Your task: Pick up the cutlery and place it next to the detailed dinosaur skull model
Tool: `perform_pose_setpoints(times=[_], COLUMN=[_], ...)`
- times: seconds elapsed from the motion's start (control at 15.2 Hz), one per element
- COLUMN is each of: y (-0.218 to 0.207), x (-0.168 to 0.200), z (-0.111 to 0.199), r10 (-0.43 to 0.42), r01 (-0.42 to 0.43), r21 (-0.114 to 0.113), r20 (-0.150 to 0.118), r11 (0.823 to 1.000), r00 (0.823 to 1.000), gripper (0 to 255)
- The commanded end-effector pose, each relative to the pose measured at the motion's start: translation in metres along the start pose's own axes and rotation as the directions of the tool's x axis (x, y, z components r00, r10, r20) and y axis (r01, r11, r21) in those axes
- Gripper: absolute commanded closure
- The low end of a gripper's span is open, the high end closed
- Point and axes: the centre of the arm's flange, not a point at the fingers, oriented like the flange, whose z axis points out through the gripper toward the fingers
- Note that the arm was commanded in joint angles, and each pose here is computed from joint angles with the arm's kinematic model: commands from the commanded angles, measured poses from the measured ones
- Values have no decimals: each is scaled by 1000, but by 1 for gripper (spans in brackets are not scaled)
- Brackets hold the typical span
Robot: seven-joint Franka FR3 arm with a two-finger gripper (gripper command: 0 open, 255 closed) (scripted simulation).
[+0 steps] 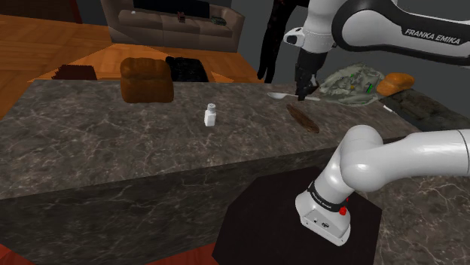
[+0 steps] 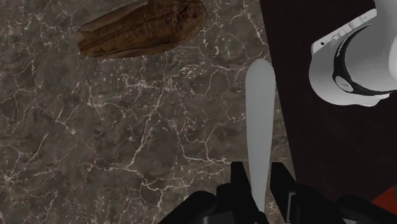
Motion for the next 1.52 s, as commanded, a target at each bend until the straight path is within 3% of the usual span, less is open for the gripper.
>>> perform_pose_setpoints(times=[0.0,1.19,1.45], y=[3,14,24], x=[-2,-22,-72], z=[-12,-100,-87], r10=[0,0,0], r01=[0,0,0], r21=[0,0,0], r20=[0,0,0], r11=[1000,1000,1000], r00=[1000,1000,1000], gripper=[255,255,255])
